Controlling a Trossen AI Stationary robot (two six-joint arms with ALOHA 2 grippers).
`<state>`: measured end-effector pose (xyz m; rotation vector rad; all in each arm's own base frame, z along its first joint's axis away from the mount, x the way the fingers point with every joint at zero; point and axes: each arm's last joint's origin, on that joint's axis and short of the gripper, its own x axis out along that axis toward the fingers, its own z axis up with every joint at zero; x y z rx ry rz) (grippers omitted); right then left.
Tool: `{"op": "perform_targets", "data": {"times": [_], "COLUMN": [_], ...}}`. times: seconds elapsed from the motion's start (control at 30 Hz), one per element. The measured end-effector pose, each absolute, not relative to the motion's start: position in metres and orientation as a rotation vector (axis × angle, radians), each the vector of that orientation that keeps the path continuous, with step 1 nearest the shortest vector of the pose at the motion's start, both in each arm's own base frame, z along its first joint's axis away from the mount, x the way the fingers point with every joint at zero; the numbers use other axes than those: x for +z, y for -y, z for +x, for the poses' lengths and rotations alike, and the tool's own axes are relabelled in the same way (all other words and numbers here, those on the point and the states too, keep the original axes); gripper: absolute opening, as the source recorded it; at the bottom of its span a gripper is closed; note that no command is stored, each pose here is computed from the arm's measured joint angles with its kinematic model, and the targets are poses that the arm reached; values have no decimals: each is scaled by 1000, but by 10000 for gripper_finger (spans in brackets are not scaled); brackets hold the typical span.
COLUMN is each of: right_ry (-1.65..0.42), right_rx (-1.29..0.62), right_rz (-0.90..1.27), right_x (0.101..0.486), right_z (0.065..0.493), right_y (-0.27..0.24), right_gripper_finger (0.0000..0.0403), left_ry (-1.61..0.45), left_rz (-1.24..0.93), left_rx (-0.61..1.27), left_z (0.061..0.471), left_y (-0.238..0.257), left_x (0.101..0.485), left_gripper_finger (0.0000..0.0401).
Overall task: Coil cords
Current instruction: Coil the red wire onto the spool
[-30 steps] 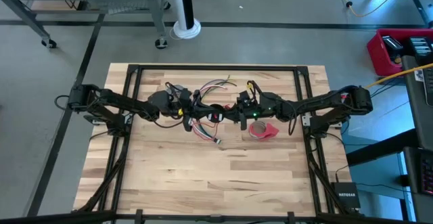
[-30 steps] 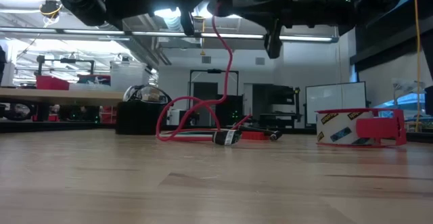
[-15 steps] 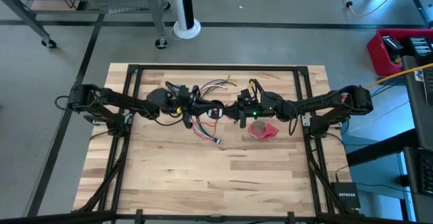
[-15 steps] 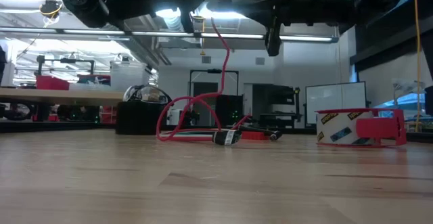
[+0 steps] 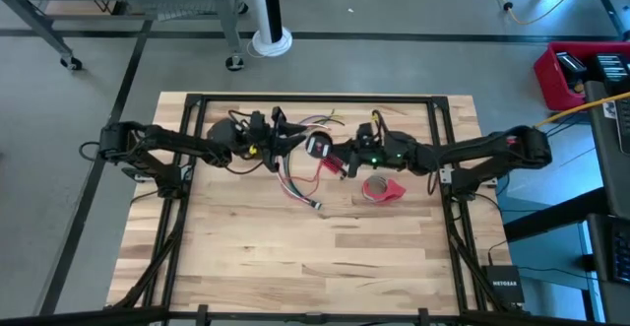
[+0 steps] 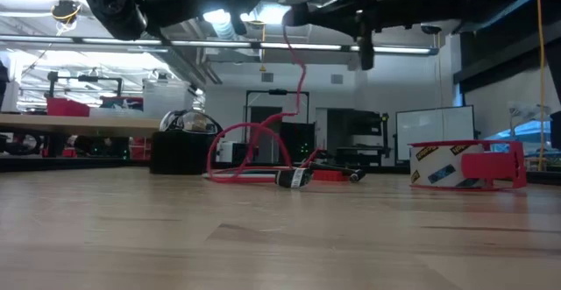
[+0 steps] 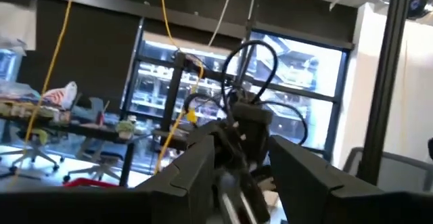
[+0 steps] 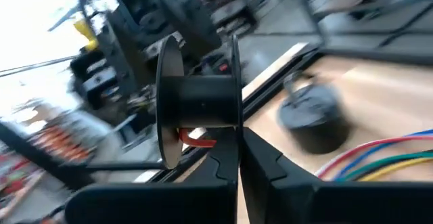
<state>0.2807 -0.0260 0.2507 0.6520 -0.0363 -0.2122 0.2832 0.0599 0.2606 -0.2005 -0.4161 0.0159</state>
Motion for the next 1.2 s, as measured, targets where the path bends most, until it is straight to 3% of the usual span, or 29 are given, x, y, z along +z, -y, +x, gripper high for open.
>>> {"op": "perform_targets", "data": {"times": [0.23,0.47,0.8,1.0,1.2], "right_ry": [104,190,308,342,339], "right_rx": [-424,-517,-438,-359,-353], "right_rz": [564,521,543,547,547], "right_x": [278,295,306,311,311], "right_z": [250,235,236,235,236], "right_y": [30,32,31,29,28], "right_gripper_finger": [1,1,3,3,3], "left_ry": [217,-22,-37,-67,37], "left_rz": [-197,-204,-143,-159,-198], "left_rx": [47,192,329,374,389], "left_z": [290,294,296,305,321], "left_y": [-59,-48,-37,-38,-40], "left_x": [242,218,214,194,173], "left_gripper_finger": [137,137,137,137,137]}}
